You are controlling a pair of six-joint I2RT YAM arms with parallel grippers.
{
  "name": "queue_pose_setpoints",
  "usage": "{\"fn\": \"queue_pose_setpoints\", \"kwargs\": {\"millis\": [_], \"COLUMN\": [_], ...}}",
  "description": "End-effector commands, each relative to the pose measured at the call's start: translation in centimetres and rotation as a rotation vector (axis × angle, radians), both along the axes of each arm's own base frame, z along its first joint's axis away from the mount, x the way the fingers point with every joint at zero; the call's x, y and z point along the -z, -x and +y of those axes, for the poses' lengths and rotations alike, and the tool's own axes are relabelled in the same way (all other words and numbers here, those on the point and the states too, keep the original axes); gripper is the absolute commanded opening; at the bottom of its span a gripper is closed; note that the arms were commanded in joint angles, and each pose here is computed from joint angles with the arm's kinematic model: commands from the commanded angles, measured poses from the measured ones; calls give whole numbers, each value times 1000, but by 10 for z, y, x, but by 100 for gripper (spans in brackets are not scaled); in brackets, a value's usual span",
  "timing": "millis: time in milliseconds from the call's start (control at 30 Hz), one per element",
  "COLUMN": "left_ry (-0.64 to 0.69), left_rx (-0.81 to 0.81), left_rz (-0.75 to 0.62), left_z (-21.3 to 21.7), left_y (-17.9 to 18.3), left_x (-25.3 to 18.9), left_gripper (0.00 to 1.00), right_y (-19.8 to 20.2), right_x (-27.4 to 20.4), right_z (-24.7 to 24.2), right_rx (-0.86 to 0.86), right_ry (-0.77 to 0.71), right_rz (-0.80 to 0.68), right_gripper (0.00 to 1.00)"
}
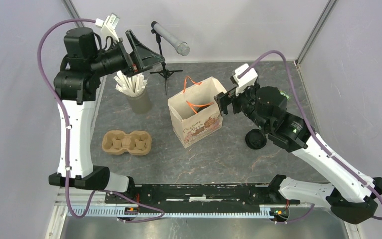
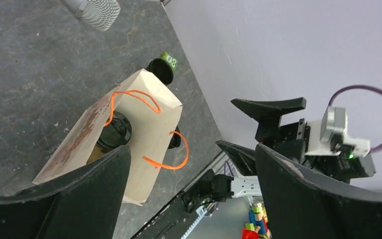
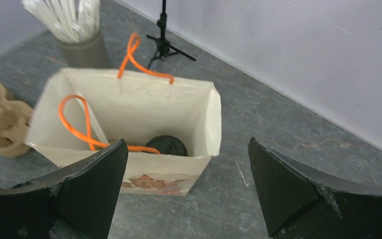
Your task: Pack the takeout coffee
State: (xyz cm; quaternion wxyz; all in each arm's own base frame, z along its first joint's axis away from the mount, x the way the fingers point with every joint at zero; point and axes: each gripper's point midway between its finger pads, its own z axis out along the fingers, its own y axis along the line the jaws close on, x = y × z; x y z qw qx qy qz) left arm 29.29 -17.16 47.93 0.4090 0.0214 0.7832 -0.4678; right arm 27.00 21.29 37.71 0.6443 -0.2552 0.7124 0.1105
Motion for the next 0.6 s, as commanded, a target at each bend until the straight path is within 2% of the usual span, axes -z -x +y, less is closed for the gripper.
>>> {"fn": "queue_pose_setpoints", "kwargs": {"millis": [0,167,400,567], "left_ry": [-35,-75,-81,-81], "left_rx": [4,-63,-84,-124], "left_rz": [-211,-258,-205,-199], "left_z": [7,20,27,34], "left_y": [29,49,92,110], "left_x": [-32,-13,50,67], "left_gripper": [100,100,100,100], "right_y": [13,16,25,31], "right_x": [-53,-68,-37,-27], "right_z": [5,-17,-49,-59], "right_rx": [-10,121,231,274], "right_ry": [-230,-393,-338,-374], "right_rz": [47,108,150,185], "right_gripper": [98,98,98,98]}}
